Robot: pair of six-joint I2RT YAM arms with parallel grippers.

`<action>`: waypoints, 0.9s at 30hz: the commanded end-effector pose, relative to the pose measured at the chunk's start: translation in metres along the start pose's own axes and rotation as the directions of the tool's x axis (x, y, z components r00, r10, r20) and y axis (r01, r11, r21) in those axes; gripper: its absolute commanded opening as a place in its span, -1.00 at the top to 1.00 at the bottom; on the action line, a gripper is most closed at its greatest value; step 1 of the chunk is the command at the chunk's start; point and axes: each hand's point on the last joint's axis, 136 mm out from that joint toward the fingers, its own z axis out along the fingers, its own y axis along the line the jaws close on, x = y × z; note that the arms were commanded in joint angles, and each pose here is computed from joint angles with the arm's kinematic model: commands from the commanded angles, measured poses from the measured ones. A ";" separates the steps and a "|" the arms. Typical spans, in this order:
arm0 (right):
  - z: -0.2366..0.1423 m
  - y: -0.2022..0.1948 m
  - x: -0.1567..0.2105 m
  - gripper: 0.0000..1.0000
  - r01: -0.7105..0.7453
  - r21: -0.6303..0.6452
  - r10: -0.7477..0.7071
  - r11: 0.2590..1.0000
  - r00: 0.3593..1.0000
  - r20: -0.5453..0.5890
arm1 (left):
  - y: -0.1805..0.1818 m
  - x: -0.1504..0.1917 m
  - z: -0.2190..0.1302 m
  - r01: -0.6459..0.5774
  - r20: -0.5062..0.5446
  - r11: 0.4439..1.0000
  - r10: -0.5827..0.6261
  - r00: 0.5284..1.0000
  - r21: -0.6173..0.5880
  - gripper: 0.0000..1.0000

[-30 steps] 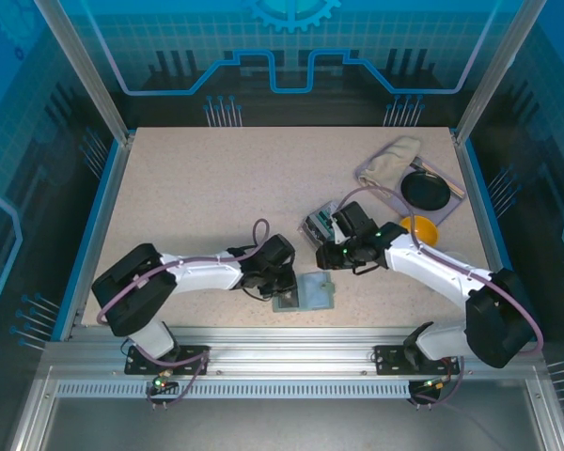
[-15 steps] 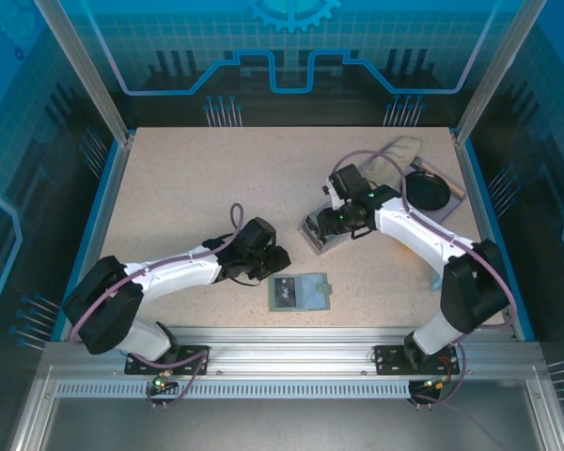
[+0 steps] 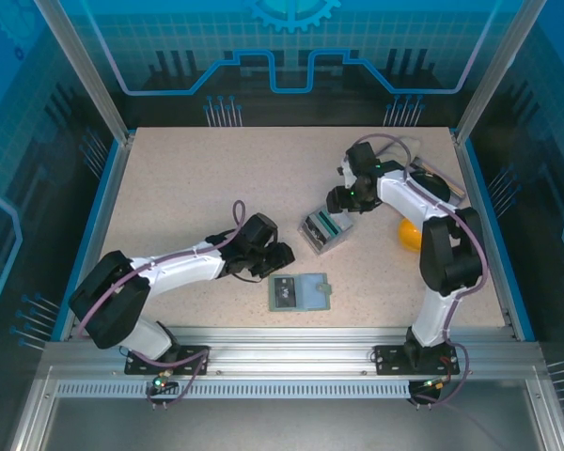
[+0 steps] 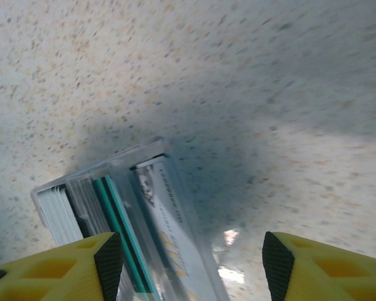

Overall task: Put the credit cards into the card holder
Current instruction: Rotate the storage box at the center of the table.

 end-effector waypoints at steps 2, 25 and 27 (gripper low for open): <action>0.008 0.037 0.018 -0.25 -0.054 -0.239 0.030 0.969 0.994 -0.101 | -0.012 -0.010 0.000 0.011 -0.006 0.999 -0.011 1.000 0.052 0.00; -0.043 0.059 0.033 0.10 0.217 0.067 -0.221 0.974 0.973 0.073 | -0.034 -0.074 0.046 0.105 -0.041 0.990 -0.102 0.994 0.090 0.05; -0.039 0.067 0.036 0.13 0.245 0.073 -0.250 0.967 0.966 0.063 | -0.033 -0.076 0.050 0.111 -0.040 0.990 -0.108 0.993 0.084 0.06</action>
